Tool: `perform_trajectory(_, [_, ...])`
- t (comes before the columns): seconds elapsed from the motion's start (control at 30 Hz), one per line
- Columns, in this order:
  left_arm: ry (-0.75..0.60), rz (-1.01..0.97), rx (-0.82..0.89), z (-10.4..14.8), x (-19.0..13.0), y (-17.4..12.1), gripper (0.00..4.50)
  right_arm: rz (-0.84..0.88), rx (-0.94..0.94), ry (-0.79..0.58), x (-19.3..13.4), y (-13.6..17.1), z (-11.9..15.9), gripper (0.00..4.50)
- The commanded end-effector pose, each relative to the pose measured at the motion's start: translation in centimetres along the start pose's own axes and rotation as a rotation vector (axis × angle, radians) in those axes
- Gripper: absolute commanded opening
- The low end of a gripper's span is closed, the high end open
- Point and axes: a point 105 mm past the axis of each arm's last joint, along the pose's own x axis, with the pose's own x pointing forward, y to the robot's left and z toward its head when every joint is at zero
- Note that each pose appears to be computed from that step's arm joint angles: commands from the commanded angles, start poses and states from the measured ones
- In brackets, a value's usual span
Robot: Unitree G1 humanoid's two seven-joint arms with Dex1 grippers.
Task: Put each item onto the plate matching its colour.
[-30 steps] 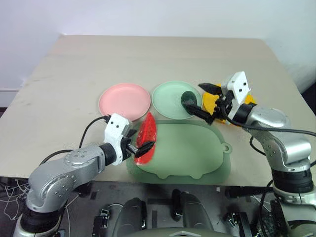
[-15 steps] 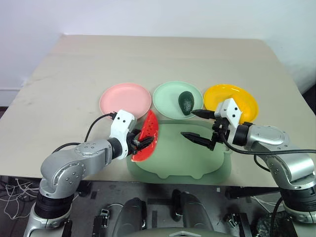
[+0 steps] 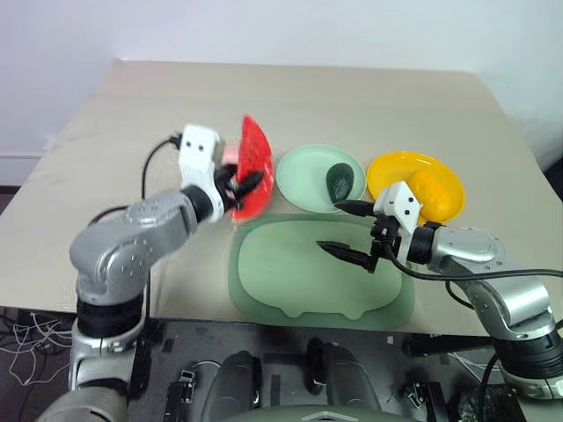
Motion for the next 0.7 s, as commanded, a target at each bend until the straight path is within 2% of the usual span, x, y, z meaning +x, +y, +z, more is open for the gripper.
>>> perform_trajectory(0.03, [0.080, 0.140, 0.026, -1.2, 1.7, 3.2, 2.28, 0.007, -0.044, -0.037, 0.4, 0.3, 1.1, 4.50])
perform_trajectory(0.23, [0.119, 0.160, -0.022, -2.5, 3.5, 4.4, 2.28, -0.010, -0.052, -0.030, 0.1, 0.1, 1.1, 4.50])
perform_trajectory(0.33, [0.098, 0.132, -0.042, -2.4, 3.6, 3.9, 3.22, -0.028, -0.053, -0.020, -0.2, -0.1, 1.0, 4.50])
perform_trajectory(0.43, [0.042, 0.111, -0.065, -1.5, 3.1, 3.6, 4.26, -0.045, -0.053, -0.009, -0.5, -0.3, 0.9, 4.50])
perform_trajectory(0.47, [0.022, 0.110, -0.070, -1.1, 3.0, 3.5, 4.48, -0.047, -0.052, -0.004, -0.6, -0.5, 0.8, 4.50])
perform_trajectory(0.63, [-0.095, 0.119, -0.072, 1.7, 1.4, 3.4, 4.48, -0.068, -0.055, 0.024, -1.2, -1.7, 0.5, 4.50])
perform_trajectory(0.7, [-0.150, 0.138, -0.023, 2.7, 0.2, 3.7, 4.48, -0.092, -0.055, 0.036, -1.6, -2.7, 0.3, 4.50])
